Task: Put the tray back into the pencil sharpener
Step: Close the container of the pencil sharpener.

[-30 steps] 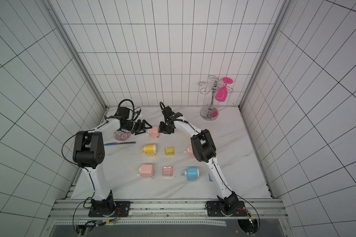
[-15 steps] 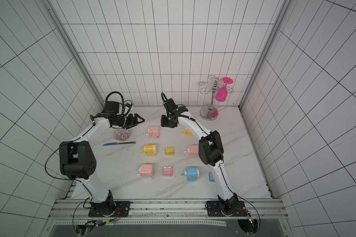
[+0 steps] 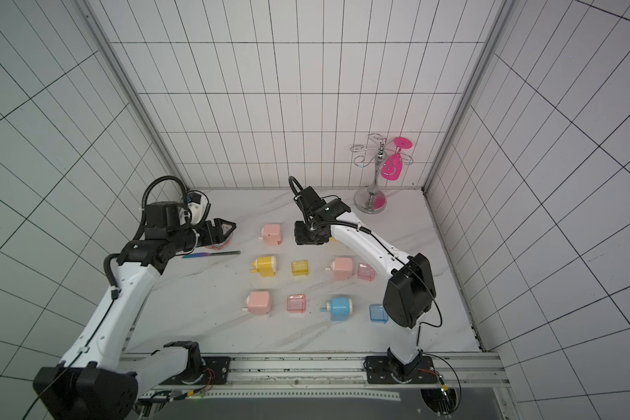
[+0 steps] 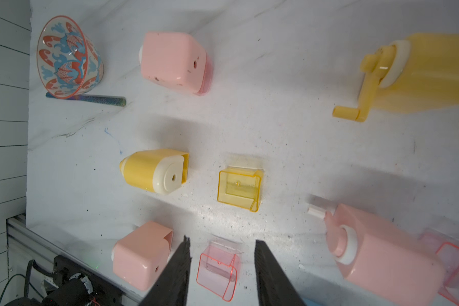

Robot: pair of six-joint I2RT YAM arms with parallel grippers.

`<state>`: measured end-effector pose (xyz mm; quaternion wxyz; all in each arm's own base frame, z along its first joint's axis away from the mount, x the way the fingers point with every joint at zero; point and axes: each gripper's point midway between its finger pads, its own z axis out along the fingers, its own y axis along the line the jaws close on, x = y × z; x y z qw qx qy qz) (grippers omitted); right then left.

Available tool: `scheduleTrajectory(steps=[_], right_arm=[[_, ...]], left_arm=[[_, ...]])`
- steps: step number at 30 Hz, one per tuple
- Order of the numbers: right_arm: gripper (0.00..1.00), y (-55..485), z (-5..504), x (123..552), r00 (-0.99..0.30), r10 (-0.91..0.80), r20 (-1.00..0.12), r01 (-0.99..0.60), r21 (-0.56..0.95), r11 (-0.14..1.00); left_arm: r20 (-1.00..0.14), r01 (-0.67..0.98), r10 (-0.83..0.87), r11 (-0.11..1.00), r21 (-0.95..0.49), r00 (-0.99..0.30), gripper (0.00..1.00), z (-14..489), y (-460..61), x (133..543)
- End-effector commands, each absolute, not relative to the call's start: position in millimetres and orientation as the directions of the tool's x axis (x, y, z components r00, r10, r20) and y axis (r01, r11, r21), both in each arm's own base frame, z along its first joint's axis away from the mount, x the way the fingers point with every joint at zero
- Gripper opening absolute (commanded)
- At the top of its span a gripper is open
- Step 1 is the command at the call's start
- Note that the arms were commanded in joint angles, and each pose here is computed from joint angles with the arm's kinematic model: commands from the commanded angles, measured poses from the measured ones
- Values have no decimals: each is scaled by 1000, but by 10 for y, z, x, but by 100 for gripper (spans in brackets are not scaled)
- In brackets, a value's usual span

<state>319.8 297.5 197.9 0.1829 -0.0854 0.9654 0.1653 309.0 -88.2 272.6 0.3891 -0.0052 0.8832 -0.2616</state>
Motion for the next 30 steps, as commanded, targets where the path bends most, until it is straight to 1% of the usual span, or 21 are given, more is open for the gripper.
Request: scheduleTrajectory(steps=[1, 6, 10, 14, 18, 20, 22, 26, 30], right_arm=[[42, 2800, 1894, 2913, -926, -117, -359, -202, 211, 956], [42, 2704, 1941, 2734, -918, -119, -378, -204, 194, 960], [42, 2683, 1902, 2710, -919, -136, -370, -209, 163, 964], [41, 2666, 1863, 2691, -922, -145, -360, -207, 139, 969], [41, 2595, 1895, 2713, -912, -177, -371, -224, 87, 971], [41, 2572, 1910, 2712, -906, -194, -377, -238, 75, 968], [42, 2556, 1928, 2719, -899, -211, -384, -253, 62, 966], [42, 2549, 1963, 2739, -891, -208, -403, -253, 61, 966], [42, 2561, 1966, 2778, -882, -219, -417, -264, 52, 963]], left_arm=[[-685, 160, -187, 898, -410, -704, 81, 2684, -897, 2910], [-718, 167, -169, 913, -372, -676, 80, 2754, -990, 2786], [-717, 179, -134, 922, -343, -684, 79, 2665, -1051, 2812], [-716, 228, -86, 916, -330, -693, 77, 2579, -1208, 2840], [-728, 251, -58, 918, -309, -684, 77, 2564, -1323, 2962], [-715, 235, -69, 919, -317, -696, 77, 2547, -1354, 3007], [-700, 208, -103, 916, -344, -706, 74, 2513, -1413, 3036], [-657, 163, -153, 905, -393, -738, 71, 2478, -1489, 3067], [-636, 121, -203, 896, -428, -745, 71, 2583, -1500, 3099]])
